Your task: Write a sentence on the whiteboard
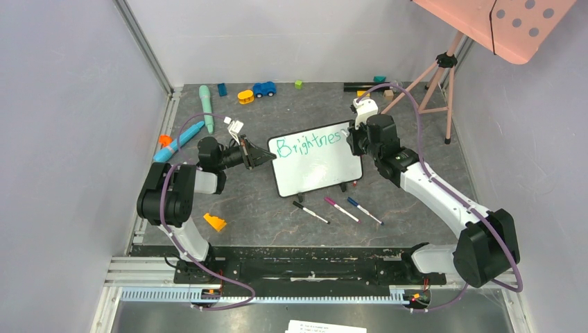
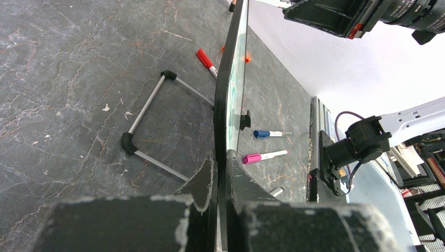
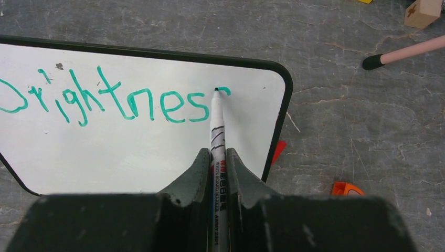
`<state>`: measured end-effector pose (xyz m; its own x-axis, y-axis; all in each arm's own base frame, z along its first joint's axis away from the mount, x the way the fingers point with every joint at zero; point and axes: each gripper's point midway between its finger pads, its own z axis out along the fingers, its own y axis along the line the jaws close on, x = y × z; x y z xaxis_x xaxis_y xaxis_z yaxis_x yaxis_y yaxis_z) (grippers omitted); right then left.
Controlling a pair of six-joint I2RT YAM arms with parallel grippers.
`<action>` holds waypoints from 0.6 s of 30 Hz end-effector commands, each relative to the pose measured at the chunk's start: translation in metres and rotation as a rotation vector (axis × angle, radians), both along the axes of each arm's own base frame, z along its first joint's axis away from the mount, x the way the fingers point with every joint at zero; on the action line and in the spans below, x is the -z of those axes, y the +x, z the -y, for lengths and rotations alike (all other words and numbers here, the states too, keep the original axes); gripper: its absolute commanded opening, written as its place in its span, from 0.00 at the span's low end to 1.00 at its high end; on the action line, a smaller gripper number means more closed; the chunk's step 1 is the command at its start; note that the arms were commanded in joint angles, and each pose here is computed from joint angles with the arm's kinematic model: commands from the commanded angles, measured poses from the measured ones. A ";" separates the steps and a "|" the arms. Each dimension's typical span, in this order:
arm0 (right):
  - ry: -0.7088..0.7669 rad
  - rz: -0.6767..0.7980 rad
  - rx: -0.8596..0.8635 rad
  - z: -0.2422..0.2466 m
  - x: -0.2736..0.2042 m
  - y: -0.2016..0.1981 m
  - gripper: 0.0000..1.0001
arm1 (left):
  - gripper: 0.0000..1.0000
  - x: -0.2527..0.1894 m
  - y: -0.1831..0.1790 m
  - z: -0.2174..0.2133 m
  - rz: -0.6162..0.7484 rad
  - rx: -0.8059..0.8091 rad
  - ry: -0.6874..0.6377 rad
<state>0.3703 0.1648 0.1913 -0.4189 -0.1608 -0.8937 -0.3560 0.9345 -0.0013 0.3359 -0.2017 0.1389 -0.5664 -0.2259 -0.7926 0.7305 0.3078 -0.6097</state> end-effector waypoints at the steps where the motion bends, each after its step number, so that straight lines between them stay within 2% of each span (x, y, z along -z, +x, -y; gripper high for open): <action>1: -0.007 -0.002 -0.009 0.002 0.000 -0.004 0.00 | 0.02 -0.009 -0.001 0.003 0.128 0.031 0.031; 9: -0.032 -0.022 -0.002 0.007 0.008 -0.009 0.00 | 0.02 -0.009 -0.001 0.003 0.128 0.030 0.031; 18: -0.052 0.005 0.084 0.023 0.002 -0.006 0.00 | 0.02 -0.009 -0.001 0.003 0.128 0.030 0.031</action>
<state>0.3634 0.1532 0.1819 -0.4473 -0.1782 -0.8764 -0.3233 0.9459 -0.0274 0.3359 -0.2017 0.1391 -0.5661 -0.2259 -0.7928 0.7307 0.3077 -0.6094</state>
